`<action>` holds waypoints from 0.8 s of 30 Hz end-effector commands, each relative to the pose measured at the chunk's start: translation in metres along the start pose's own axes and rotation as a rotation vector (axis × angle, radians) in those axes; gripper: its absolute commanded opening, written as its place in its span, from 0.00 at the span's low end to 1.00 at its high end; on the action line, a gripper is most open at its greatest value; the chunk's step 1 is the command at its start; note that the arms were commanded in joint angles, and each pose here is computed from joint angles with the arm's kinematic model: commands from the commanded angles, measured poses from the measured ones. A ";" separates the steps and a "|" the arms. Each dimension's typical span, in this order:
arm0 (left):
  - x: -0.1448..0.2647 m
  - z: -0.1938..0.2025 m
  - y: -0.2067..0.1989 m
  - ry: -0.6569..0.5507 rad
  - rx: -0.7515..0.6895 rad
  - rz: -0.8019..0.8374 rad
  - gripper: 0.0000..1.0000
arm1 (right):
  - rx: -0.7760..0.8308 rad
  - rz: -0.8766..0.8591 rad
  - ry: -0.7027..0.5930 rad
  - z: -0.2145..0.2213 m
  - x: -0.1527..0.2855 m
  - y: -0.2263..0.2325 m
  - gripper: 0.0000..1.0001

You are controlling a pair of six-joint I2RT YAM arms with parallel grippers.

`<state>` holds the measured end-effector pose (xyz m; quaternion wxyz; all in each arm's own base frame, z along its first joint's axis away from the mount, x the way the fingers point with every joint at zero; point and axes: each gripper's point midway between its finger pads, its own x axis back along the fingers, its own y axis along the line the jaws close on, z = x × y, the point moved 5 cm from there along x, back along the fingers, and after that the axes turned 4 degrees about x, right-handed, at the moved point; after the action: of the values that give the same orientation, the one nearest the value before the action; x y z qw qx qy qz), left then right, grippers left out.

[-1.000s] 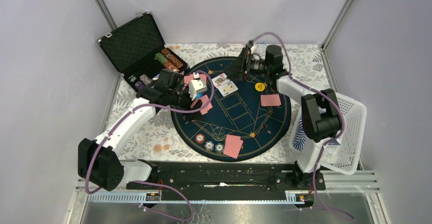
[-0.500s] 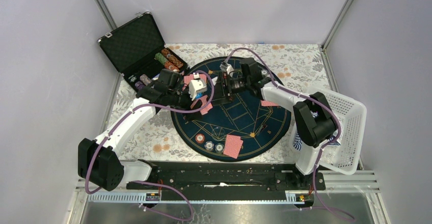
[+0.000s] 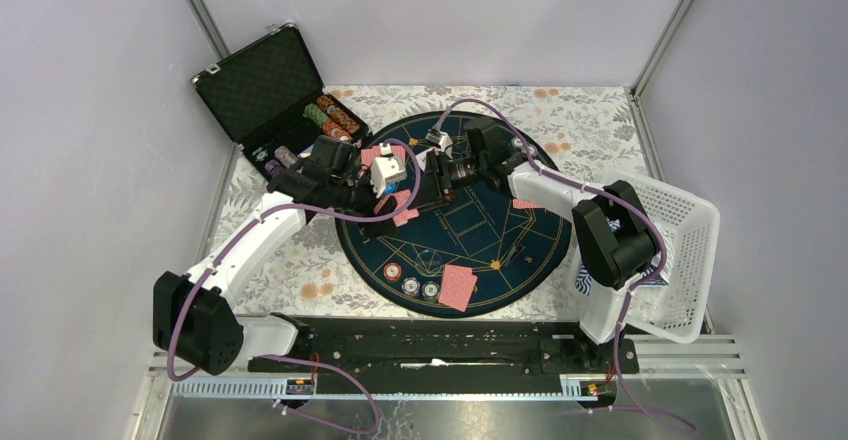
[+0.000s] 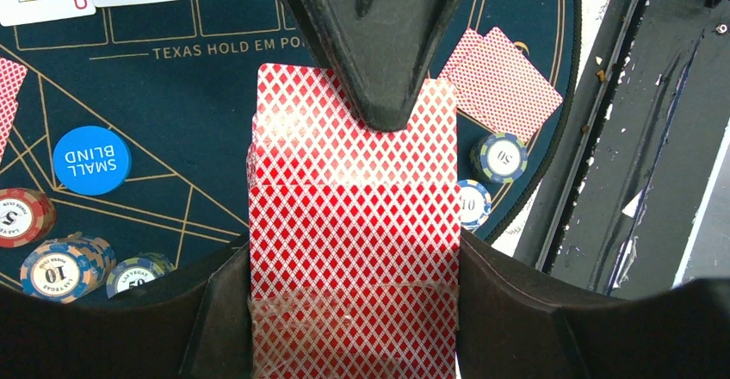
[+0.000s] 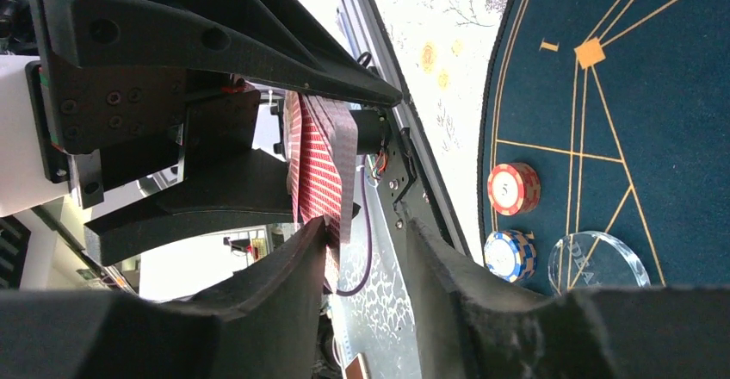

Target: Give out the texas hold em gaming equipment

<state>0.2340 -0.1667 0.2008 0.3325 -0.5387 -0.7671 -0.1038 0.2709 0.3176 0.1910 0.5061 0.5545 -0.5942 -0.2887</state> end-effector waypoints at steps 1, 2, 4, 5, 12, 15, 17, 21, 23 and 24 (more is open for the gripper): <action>0.008 -0.023 0.000 -0.079 -0.064 -0.005 0.00 | 0.065 -0.014 0.020 -0.003 0.003 0.013 0.42; 0.008 -0.024 0.000 -0.080 -0.066 -0.005 0.00 | 0.076 -0.011 0.017 -0.004 0.004 0.014 0.40; 0.009 -0.025 0.000 -0.082 -0.065 -0.005 0.00 | 0.085 -0.010 0.011 -0.006 0.007 0.015 0.37; 0.009 -0.025 0.000 -0.083 -0.066 -0.004 0.00 | 0.075 -0.001 0.015 -0.005 0.008 0.014 0.35; 0.009 -0.025 0.000 -0.084 -0.068 -0.004 0.00 | 0.073 -0.001 0.019 -0.006 0.011 0.016 0.26; 0.009 -0.025 0.000 -0.085 -0.069 -0.005 0.00 | 0.076 0.000 0.012 -0.008 0.013 0.018 0.22; 0.009 -0.025 0.000 -0.084 -0.068 -0.005 0.00 | 0.075 0.004 0.004 -0.010 0.016 0.017 0.20; 0.010 -0.025 0.000 -0.085 -0.069 -0.006 0.00 | 0.070 0.008 -0.014 -0.013 0.022 0.018 0.13; 0.009 -0.025 0.000 -0.084 -0.068 -0.005 0.00 | 0.069 0.008 -0.025 -0.016 0.026 0.019 0.12; 0.009 -0.026 0.000 -0.085 -0.067 -0.004 0.00 | 0.066 0.007 -0.028 -0.016 0.028 0.019 0.11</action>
<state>0.2311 -0.1647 0.1989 0.3425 -0.5368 -0.7642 -0.1025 0.2779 0.3057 0.1949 0.5119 0.5483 -0.5994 -0.2793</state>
